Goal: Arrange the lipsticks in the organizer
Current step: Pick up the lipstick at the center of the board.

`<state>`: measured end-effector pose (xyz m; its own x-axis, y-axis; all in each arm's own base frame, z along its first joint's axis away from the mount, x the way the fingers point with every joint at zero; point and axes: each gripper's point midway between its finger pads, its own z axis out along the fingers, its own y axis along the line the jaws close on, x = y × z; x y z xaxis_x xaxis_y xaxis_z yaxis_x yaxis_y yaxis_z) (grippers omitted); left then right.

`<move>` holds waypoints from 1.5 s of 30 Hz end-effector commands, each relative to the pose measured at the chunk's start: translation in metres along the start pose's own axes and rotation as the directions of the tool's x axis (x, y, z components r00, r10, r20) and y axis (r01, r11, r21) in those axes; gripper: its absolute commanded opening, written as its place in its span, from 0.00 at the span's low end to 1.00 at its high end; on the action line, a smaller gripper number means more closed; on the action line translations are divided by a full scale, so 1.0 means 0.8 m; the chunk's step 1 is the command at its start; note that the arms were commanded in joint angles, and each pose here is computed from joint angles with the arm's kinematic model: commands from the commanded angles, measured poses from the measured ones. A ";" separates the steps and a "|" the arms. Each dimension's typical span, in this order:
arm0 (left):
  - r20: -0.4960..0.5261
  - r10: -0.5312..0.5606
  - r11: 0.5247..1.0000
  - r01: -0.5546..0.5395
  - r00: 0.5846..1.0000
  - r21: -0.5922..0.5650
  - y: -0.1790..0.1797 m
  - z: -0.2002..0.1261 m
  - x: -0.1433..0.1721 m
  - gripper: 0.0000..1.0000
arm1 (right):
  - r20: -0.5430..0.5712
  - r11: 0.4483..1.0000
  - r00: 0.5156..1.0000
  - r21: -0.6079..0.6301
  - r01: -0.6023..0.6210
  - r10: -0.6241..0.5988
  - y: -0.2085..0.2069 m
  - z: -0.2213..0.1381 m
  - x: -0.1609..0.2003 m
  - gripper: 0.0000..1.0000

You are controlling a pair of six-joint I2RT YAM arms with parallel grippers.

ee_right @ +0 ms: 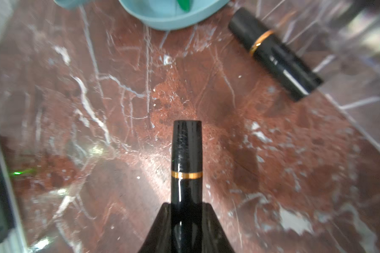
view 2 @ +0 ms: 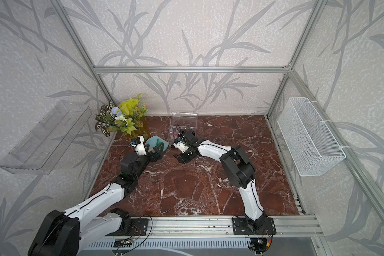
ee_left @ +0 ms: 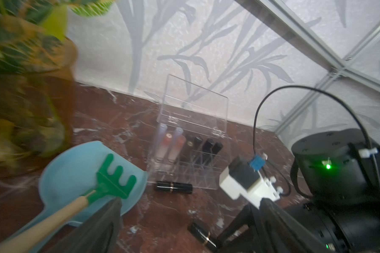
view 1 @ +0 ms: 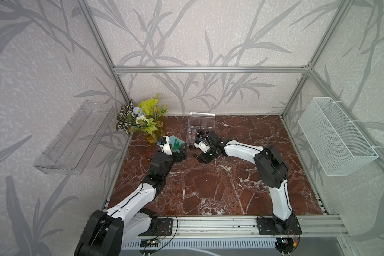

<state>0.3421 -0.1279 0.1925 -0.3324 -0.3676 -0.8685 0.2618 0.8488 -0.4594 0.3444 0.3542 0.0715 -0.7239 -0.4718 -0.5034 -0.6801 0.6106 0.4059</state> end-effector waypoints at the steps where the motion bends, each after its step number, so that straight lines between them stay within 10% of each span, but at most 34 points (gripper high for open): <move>1: -0.154 -0.098 0.963 0.132 0.983 0.236 -0.050 0.002 0.021 1.00 | 0.165 0.985 0.986 -0.170 -0.008 0.037 0.028 -0.057 -0.035 0.19; 9: -0.363 -0.123 0.824 0.299 0.924 0.481 -0.122 0.003 0.022 0.96 | 0.218 0.965 0.975 -0.263 0.027 0.032 0.054 -0.116 -0.041 0.20; 45: -0.359 -0.138 0.806 0.315 0.923 0.501 -0.128 0.007 0.007 0.57 | 0.222 0.862 0.975 -0.497 0.098 0.017 0.109 -0.143 -0.039 0.20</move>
<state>0.3196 -0.2196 0.2162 -0.7059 -0.3110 -0.6364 0.5123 0.3962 -0.7619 0.2999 0.3483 0.2013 -0.7068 -0.3039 -0.6388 -0.7035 0.2076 0.6797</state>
